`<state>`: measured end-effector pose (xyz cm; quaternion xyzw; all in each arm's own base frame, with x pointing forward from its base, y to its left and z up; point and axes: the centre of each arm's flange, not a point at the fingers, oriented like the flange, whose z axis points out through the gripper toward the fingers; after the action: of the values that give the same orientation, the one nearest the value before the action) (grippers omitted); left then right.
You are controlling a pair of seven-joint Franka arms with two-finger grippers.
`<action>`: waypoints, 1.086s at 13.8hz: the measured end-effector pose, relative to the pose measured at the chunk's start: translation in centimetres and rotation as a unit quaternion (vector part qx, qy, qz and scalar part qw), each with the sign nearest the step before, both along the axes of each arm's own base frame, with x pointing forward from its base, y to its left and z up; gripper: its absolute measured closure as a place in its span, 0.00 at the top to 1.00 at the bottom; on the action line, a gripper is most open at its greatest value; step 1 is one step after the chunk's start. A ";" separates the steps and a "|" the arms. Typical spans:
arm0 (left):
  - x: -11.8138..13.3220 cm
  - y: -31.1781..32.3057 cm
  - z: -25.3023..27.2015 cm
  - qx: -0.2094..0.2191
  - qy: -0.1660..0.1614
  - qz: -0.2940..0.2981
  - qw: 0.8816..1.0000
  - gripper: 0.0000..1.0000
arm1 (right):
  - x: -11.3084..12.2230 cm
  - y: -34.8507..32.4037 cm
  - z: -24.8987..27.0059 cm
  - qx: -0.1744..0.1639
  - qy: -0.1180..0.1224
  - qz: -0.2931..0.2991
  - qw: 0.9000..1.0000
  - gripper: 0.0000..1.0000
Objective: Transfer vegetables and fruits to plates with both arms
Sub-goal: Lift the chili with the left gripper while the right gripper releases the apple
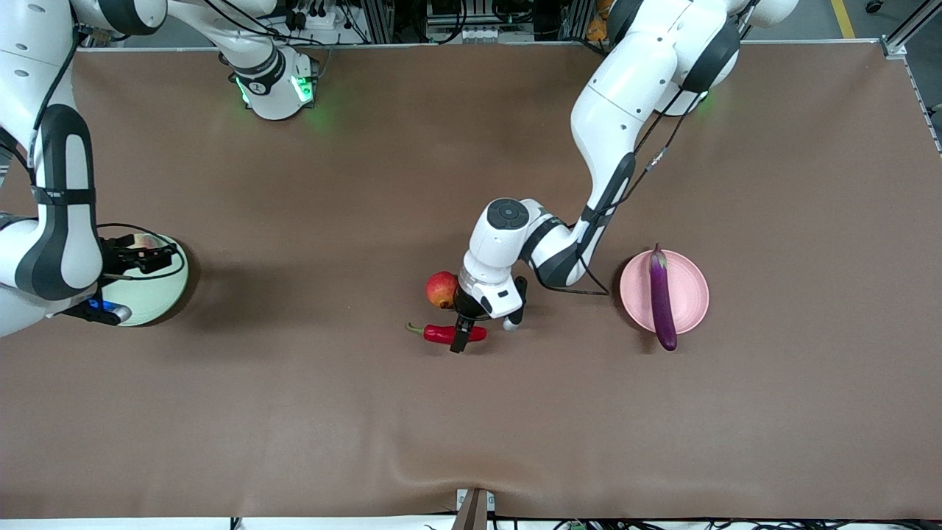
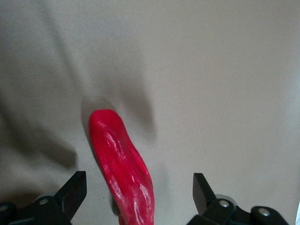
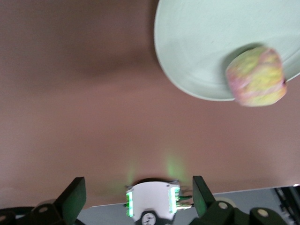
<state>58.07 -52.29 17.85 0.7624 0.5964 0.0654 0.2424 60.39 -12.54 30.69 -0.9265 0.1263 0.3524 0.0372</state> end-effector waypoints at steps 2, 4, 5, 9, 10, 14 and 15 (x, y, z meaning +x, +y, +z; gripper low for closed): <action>0.0 -0.1 -0.9 -0.001 0.001 0.000 1.000 1.00 | 0.4 1.8 0.7 -0.002 -0.001 -0.021 1.000 1.00; -0.2 -0.1 -1.7 0.000 0.003 -0.002 1.000 0.93 | 0.8 3.6 1.2 -0.001 -0.003 -0.041 0.999 1.00; -0.4 -0.3 -1.8 0.001 0.003 -0.003 1.000 0.81 | 0.9 4.4 1.3 0.002 -0.004 -0.049 0.999 1.00; -0.7 -0.7 -1.9 0.001 0.004 -0.006 1.000 0.39 | 2.1 6.4 1.1 0.007 -0.028 -0.082 0.996 1.00; -0.6 -0.7 -1.7 0.000 0.003 -0.006 1.000 0.36 | 2.2 7.2 1.1 0.008 -0.026 -0.090 0.996 1.00; 0.7 -0.6 1.7 -0.003 0.018 0.022 1.000 0.36 | 2.6 13.0 0.9 0.006 -0.005 -0.136 0.991 1.00; 1.4 -0.3 3.7 -0.005 0.020 0.032 0.999 0.35 | 2.7 14.4 0.9 0.008 -0.001 -0.146 0.989 1.00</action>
<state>59.50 -52.63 21.59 0.7431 0.6251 0.0550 0.2324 63.12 1.89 31.62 -0.8981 0.2576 0.3434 0.0960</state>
